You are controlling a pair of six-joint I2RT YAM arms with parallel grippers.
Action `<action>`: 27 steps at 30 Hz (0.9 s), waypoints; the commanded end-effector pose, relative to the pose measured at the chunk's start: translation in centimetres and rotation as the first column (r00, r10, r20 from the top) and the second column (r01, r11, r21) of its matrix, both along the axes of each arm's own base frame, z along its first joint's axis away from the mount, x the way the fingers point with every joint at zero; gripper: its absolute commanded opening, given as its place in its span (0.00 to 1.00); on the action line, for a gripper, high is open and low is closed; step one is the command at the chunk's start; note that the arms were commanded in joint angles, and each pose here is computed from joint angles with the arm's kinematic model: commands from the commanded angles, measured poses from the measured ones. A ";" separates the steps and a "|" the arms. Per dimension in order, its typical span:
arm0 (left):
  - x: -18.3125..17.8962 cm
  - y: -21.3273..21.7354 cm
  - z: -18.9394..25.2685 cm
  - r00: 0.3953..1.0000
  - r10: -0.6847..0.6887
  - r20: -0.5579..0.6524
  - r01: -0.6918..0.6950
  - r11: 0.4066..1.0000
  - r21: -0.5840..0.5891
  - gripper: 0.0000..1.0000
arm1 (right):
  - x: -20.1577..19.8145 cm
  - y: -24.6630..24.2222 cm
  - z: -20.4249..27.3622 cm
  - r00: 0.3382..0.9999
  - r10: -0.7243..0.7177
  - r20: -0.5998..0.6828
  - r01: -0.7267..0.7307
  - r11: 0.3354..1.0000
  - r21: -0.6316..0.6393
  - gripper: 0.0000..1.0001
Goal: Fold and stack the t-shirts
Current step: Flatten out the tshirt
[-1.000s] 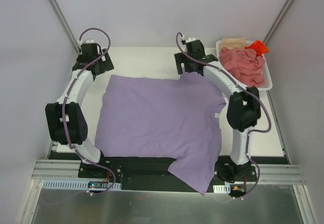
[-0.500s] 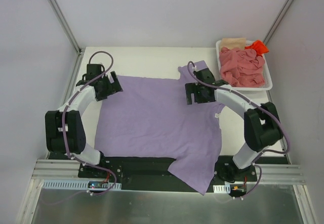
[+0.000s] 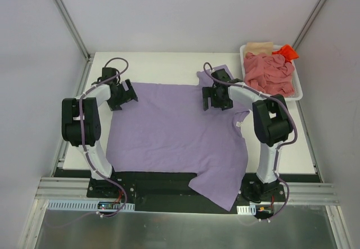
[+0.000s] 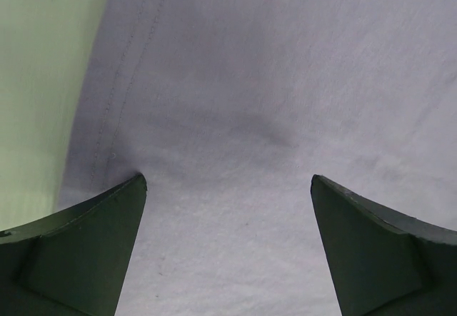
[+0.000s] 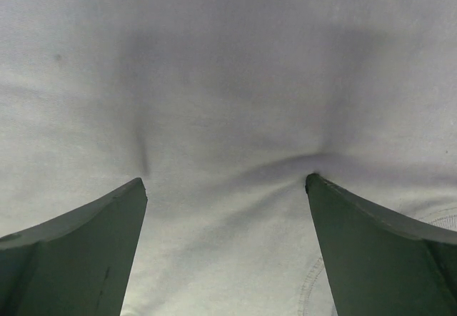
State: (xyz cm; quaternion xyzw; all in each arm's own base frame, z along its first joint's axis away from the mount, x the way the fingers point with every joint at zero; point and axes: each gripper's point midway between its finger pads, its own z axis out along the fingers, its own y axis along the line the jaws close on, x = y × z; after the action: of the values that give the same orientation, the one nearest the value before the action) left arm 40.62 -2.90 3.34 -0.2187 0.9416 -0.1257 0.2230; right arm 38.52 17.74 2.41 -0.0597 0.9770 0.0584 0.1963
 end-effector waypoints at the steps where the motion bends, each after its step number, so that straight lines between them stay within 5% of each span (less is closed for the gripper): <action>1: 1.3 0.5 -1.0 0.999 0.021 -0.043 -0.023 0.999 -0.035 0.99 | 1.3 0.7 -0.5 0.999 0.002 -0.038 -0.001 1.000 0.030 0.96; 19: 10.6 3.5 -0.7 0.999 0.048 -0.017 -0.048 0.998 -0.026 0.99 | 11.9 3.1 0.2 0.998 0.058 0.019 -0.059 0.993 0.105 0.96; 27: 11.3 2.9 6.1 0.994 0.005 0.111 0.000 0.999 -0.044 0.99 | 12.8 3.4 7.7 0.978 0.125 0.165 -0.140 0.987 0.081 0.96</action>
State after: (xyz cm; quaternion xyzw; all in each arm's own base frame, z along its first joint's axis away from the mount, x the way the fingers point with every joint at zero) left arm 52.47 0.17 4.37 -0.2374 0.9298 -0.1440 0.2417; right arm 51.83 21.16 3.91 -0.0880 0.9620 0.1139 0.2321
